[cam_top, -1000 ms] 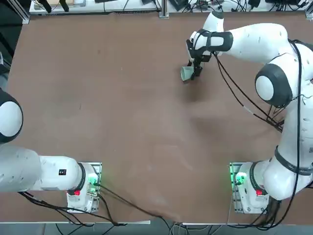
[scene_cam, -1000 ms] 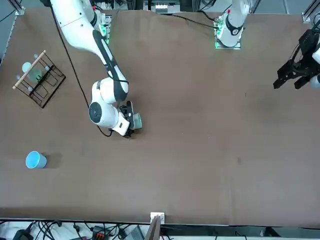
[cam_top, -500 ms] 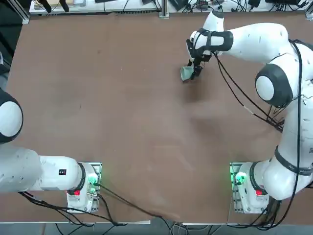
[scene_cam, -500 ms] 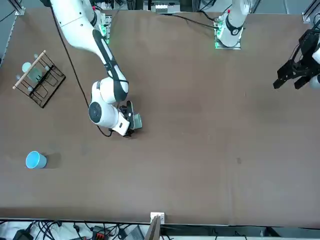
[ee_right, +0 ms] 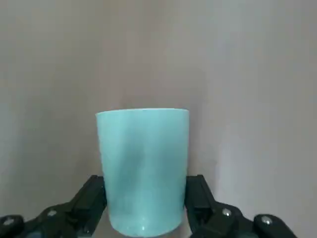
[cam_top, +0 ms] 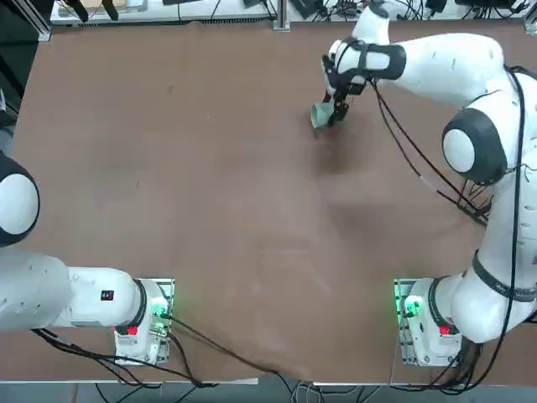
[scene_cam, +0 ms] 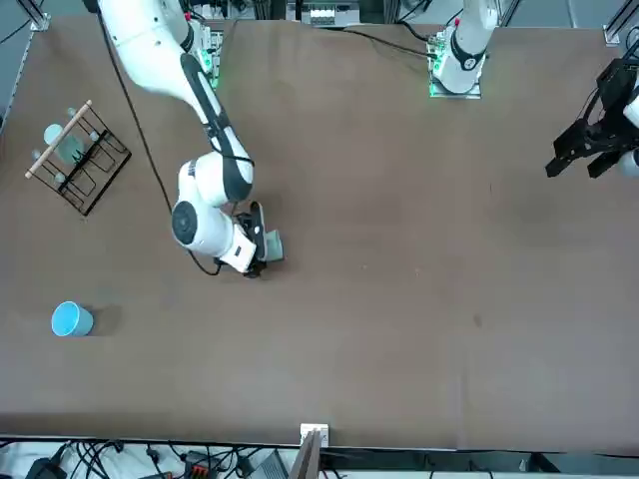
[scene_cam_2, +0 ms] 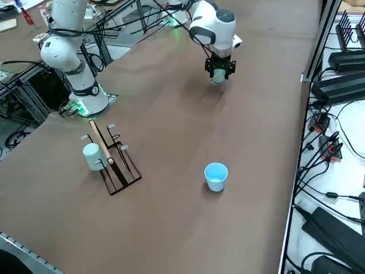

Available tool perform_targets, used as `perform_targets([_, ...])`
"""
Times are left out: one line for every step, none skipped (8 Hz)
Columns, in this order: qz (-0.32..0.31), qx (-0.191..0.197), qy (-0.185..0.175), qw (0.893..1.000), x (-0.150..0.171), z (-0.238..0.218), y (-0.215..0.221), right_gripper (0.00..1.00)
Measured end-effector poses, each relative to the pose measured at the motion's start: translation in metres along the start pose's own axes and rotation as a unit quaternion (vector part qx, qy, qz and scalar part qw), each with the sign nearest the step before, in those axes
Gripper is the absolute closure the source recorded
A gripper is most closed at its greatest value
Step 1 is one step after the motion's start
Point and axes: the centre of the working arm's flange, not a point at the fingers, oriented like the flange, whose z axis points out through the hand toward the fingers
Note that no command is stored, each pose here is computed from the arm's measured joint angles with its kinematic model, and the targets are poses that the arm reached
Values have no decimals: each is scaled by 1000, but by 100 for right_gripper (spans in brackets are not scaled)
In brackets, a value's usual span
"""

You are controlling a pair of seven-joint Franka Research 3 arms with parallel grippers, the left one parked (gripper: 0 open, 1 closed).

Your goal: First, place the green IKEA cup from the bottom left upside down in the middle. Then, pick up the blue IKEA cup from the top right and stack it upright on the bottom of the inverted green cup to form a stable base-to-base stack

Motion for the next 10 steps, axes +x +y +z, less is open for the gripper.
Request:
perform_targets([2,3,-1,1000,-12,-23,6,13])
perform_targets([24,12,-6,1000,-29,-45,9,13])
perform_targets([59,25,-23,998,-53,-68,10,13])
perform_targets([90,38,-52,994,-76,-92,10,13])
perform_targets([115,51,-88,988,-88,-113,10,13])
perform_targets([140,65,-135,979,-95,-133,9,13])
perform_targets([172,73,-186,965,-97,-147,6,13])
perform_targets([208,70,-239,946,-96,-155,4,13])
perform_targets([243,72,-281,926,-93,-155,-2,13])
perform_targets([277,83,-312,905,-92,-149,-8,13])
